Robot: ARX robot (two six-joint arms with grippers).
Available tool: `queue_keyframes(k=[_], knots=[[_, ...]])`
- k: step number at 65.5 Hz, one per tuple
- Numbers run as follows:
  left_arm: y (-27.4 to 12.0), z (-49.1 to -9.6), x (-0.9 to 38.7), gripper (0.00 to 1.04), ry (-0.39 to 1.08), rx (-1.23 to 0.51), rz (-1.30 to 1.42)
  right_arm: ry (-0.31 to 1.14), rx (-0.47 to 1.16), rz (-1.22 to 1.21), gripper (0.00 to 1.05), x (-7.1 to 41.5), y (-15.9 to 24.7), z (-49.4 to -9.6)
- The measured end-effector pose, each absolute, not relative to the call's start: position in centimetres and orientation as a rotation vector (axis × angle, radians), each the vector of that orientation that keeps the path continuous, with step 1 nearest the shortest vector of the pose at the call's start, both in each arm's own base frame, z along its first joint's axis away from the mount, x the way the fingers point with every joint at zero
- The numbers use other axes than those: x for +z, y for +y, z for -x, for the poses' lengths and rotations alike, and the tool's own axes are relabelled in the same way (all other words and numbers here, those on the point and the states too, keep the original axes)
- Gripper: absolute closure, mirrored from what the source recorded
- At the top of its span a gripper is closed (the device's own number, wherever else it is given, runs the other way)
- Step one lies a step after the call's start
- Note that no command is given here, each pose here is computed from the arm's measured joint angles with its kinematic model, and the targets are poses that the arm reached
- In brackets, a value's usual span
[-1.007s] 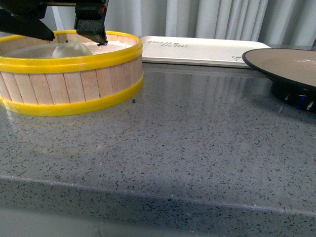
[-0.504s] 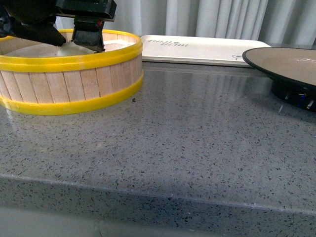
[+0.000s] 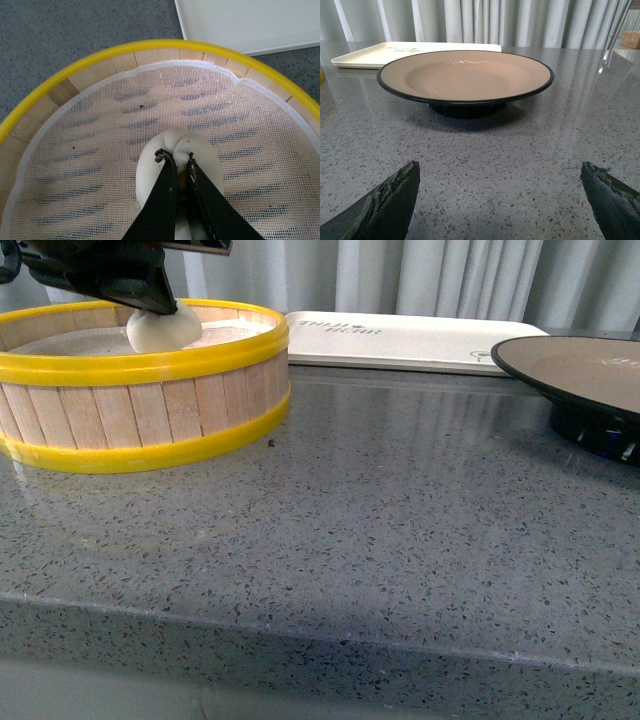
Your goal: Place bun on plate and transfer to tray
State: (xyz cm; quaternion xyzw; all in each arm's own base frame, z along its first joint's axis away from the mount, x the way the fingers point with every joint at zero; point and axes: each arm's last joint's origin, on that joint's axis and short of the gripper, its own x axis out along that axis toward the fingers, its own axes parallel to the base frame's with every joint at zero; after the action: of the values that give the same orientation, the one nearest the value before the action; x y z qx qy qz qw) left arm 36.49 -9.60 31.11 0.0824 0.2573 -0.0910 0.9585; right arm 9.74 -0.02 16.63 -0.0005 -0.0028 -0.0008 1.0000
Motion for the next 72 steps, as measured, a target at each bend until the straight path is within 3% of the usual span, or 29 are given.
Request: queue_keyframes(k=[14, 23, 32, 51, 72], knots=[[-11.0, -36.4, 34.9, 1.01, 0.436, -0.217, -0.166, -0.006, -0.002, 0.001, 0.08, 16.6, 0.0, -9.7], [-15.8, -34.6, 39.9, 1.01, 0.295, -0.368, -0.174, -0.006, -0.002, 0.001, 0.08, 16.6, 0.0, -9.7], [-21.1, -33.0, 42.0, 1.01, 0.212, -0.512, -0.206, -0.006, -0.002, 0.001, 0.08, 16.6, 0.0, -9.7], [-31.2, -32.4, 36.9, 1.01, 0.289, -0.738, -0.306, -0.006, -0.002, 0.001, 0.08, 16.6, 0.0, -9.7], [-35.9, -30.8, 35.5, 1.01, 0.300, -0.834, -0.324, -0.006, -0.002, 0.001, 0.08, 16.6, 0.0, -9.7]])
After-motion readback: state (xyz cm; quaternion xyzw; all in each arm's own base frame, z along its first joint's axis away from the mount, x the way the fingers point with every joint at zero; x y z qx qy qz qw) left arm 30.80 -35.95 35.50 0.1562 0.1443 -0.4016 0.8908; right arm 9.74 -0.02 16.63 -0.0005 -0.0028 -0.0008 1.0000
